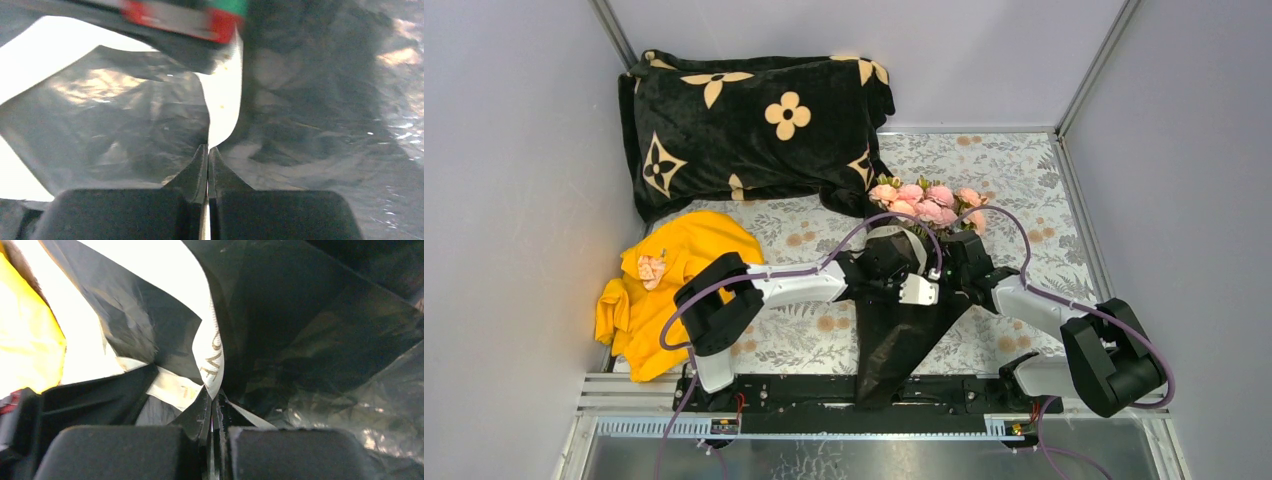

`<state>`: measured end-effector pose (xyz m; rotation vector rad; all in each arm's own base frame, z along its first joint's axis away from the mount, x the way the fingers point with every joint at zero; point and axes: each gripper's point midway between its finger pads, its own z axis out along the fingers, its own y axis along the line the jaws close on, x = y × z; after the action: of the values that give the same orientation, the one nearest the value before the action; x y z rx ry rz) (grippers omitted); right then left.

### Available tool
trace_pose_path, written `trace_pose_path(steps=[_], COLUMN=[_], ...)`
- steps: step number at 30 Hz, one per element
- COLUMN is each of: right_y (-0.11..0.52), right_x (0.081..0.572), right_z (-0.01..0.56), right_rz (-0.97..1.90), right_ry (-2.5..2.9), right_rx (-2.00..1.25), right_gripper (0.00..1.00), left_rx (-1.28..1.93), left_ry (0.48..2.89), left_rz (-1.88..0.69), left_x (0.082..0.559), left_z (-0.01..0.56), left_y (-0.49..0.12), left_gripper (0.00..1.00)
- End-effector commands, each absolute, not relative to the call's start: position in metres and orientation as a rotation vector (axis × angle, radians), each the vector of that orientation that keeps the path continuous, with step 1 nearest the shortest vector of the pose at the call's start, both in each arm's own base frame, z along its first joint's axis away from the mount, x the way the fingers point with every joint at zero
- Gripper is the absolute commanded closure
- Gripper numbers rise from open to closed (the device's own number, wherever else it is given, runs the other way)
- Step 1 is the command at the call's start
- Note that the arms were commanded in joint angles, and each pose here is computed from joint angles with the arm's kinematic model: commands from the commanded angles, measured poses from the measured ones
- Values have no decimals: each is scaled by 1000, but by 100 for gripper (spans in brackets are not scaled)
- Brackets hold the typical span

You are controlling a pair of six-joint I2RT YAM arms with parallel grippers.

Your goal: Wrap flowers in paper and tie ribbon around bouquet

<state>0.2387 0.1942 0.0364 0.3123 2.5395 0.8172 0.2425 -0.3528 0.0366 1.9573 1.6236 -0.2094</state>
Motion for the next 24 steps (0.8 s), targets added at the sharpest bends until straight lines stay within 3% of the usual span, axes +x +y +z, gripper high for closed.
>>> trace_pose_path(steps=[1,4,14,24], right_y=[193,194,184,174], right_x=[230,224,207,176], right_z=[46,47,58,65], right_rz=[811,811,762,774], right_ry=[2595,2647,2768,2895], right_rx=[219,146,-76,-205], right_gripper=[100,96,58,65], left_rx=[1781,1745,1636,1404], left_ry=[1599,1628,1687,1758], left_rz=[-158,-190,-261,-231], left_x=[271,271,275,314], left_z=[85,104,124,134], left_y=[-376,-381,-387,-378], left_gripper=[100,100,100,100])
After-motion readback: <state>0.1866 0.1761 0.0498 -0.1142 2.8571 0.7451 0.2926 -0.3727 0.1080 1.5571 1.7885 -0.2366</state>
